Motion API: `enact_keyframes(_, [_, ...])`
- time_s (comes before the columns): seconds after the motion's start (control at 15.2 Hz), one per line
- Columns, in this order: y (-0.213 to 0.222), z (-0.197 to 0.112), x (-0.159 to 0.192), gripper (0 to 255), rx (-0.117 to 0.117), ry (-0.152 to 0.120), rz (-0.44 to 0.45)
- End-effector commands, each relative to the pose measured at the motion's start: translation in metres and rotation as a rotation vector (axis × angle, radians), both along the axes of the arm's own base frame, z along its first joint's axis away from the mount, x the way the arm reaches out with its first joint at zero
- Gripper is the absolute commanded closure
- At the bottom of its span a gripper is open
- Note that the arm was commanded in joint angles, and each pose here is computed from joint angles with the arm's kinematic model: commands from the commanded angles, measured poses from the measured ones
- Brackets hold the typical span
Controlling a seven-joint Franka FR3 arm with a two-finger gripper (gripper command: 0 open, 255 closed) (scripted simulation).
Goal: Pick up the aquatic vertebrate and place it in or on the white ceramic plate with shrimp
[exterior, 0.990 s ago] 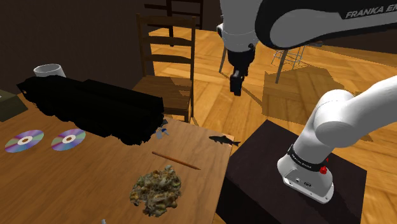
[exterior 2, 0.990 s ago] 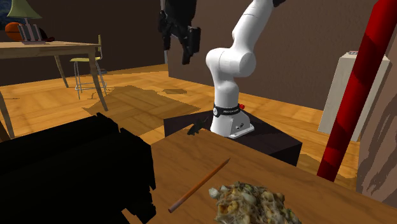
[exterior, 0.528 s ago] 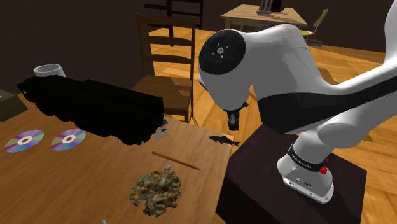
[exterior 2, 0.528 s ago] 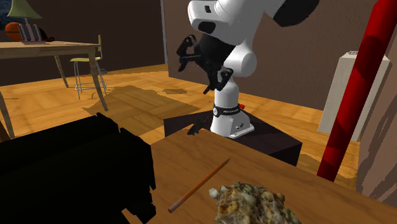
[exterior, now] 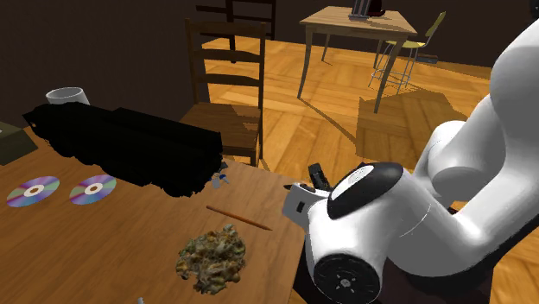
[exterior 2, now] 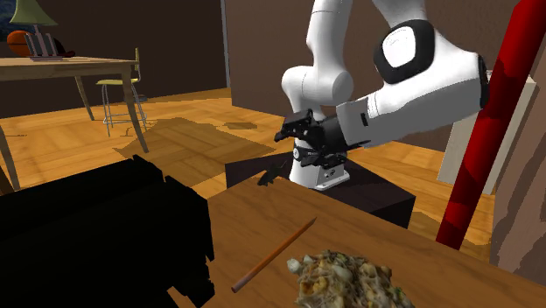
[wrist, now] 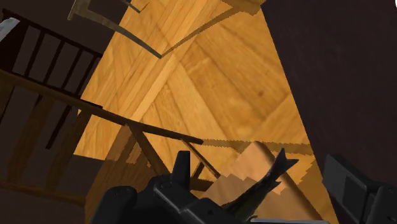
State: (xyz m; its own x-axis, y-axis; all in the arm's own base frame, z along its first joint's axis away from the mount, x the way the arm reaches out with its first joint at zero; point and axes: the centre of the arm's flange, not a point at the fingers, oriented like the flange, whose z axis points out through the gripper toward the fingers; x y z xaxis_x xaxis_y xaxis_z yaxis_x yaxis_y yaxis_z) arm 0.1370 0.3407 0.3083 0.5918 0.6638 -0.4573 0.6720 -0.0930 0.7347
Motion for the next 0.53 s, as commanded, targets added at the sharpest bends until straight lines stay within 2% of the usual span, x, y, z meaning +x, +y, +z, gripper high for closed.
enact_keyframes(0.0, [0.002, -0.032, -0.021, 0, -0.085, -0.004, 0.099])
enact_keyframes(0.07, [0.001, -0.036, -0.024, 0, -0.096, -0.004, 0.111])
enact_keyframes(0.46, [-0.022, -0.05, -0.007, 0, -0.096, -0.004, 0.111])
